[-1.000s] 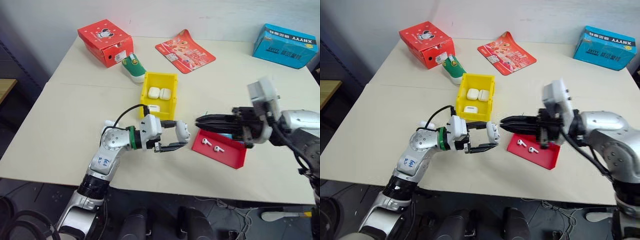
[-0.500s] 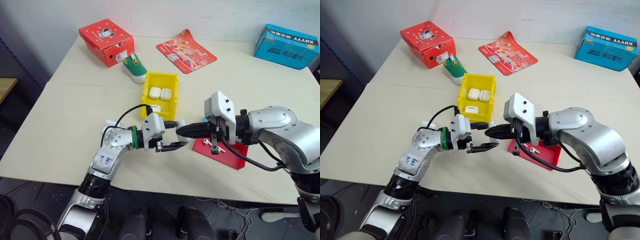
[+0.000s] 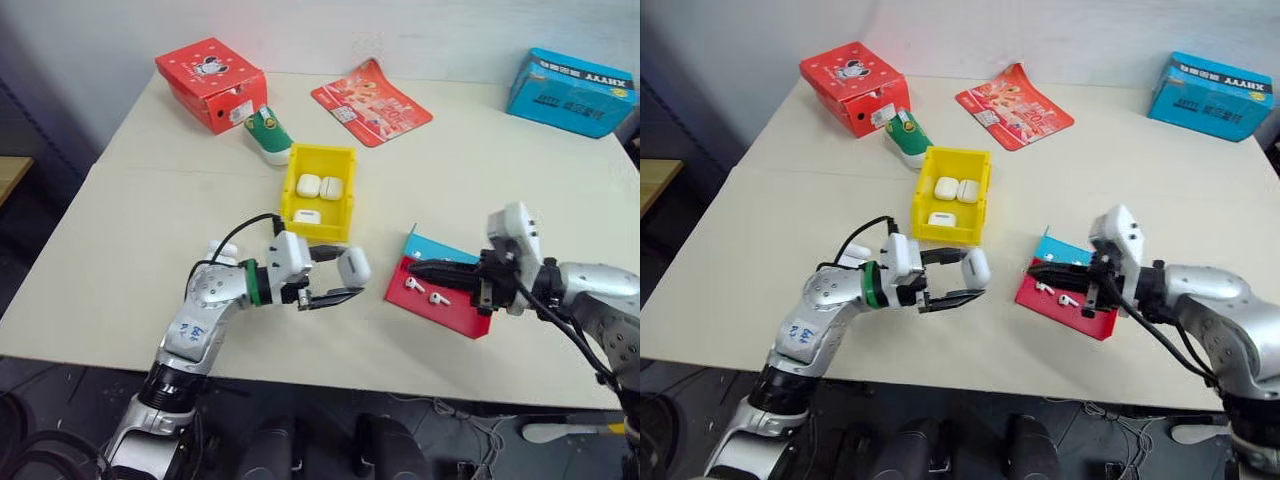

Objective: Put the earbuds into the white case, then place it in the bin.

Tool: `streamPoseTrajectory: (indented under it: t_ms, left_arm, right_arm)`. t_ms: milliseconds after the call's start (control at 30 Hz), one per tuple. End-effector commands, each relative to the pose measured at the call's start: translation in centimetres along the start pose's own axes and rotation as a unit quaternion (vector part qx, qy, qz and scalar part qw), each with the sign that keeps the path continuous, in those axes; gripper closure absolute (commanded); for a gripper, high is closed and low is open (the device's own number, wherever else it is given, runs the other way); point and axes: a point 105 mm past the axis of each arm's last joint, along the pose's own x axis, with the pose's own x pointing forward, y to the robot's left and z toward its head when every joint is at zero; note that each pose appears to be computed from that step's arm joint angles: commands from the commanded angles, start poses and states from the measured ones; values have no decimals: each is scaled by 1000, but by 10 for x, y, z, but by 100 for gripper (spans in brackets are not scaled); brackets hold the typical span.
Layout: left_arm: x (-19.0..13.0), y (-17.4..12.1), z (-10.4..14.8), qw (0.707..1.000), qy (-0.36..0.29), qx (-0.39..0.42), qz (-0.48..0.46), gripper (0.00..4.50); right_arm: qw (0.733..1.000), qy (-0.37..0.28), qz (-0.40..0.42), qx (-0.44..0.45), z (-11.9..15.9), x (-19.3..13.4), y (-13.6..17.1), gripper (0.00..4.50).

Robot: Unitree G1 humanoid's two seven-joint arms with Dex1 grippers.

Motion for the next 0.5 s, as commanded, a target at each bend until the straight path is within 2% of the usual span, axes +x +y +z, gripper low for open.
streamPoseTrajectory:
  t_ms: [33, 100, 167, 200, 233, 333, 467, 500]
  left_arm:
    - [-22, 16, 7, 997, -9, -32, 68, 171]
    - [-35, 23, -2, 992, 6, -68, 110, 171]
    - [-49, 31, -15, 983, 43, -94, 154, 171]
    - [-55, 36, -20, 978, 62, -101, 173, 171]
    - [-60, 42, -21, 974, 70, -100, 191, 171]
    - [-60, 62, -3, 972, 38, -95, 212, 171]
    - [-42, 86, 16, 976, 23, -73, 203, 171]
    - [-34, 94, 19, 976, 25, -74, 205, 171]
  right_arm:
    - [996, -38, -53, -55, 9, -23, 1, 327]
    - [978, -84, -155, -111, 13, -40, -14, 262]
    - [959, -98, -215, -159, 12, -53, -17, 192]
    - [952, -100, -233, -174, 11, -58, -17, 171]
    - [947, -98, -242, -187, 9, -61, -15, 133]
    - [929, -106, -257, -243, 8, -72, -11, 36]
    - [928, -133, -261, -231, 11, -77, -10, 36]
    - [930, -141, -249, -230, 12, -76, -7, 22]
